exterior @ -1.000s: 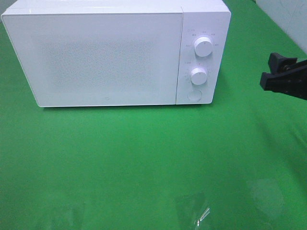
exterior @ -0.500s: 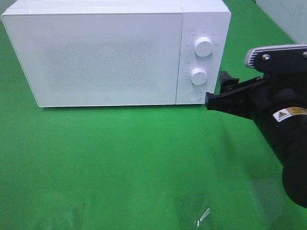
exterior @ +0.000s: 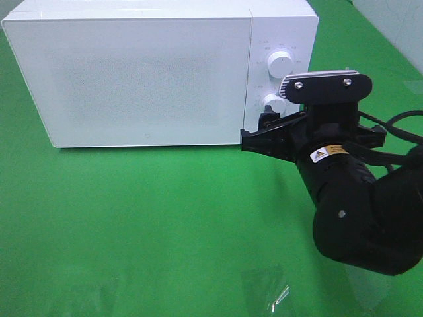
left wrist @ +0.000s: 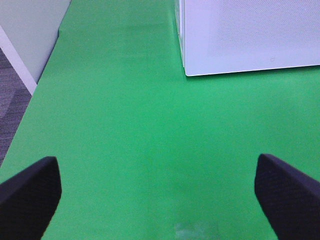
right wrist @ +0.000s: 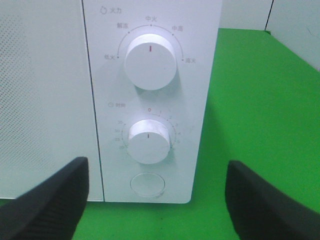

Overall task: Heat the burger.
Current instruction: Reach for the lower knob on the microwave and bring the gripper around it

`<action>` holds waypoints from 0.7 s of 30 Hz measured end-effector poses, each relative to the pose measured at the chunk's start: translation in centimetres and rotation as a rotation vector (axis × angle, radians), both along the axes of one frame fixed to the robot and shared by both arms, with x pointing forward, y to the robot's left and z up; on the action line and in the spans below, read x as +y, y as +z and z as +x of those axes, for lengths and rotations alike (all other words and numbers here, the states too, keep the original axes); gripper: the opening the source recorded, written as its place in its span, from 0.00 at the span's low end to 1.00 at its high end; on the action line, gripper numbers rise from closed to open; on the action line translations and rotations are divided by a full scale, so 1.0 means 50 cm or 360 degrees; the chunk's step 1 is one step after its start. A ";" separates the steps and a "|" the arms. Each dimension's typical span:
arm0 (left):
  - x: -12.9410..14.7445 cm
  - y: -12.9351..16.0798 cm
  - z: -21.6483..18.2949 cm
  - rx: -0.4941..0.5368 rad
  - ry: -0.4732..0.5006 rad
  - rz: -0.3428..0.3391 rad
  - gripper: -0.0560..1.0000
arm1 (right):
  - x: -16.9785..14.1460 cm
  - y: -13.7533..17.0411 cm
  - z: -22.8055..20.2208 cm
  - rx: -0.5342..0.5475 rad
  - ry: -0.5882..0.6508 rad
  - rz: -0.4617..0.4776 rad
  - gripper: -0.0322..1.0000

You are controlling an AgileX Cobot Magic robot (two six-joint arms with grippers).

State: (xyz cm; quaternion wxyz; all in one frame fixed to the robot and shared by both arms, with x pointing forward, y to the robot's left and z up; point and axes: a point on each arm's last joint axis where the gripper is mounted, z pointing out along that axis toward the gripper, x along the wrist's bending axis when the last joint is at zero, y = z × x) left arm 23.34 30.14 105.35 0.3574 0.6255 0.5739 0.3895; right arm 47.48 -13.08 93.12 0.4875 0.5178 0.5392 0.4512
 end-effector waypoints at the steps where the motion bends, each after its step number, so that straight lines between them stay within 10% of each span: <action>1: 0.000 0.000 0.000 0.0000 0.0000 0.0000 0.97 | 0.000 0.000 0.000 0.0000 0.0000 0.0000 0.75; 21: 0.000 0.000 0.000 0.0000 0.0000 0.0000 0.97 | 0.004 -0.048 0.116 -0.0048 0.0024 0.0044 0.75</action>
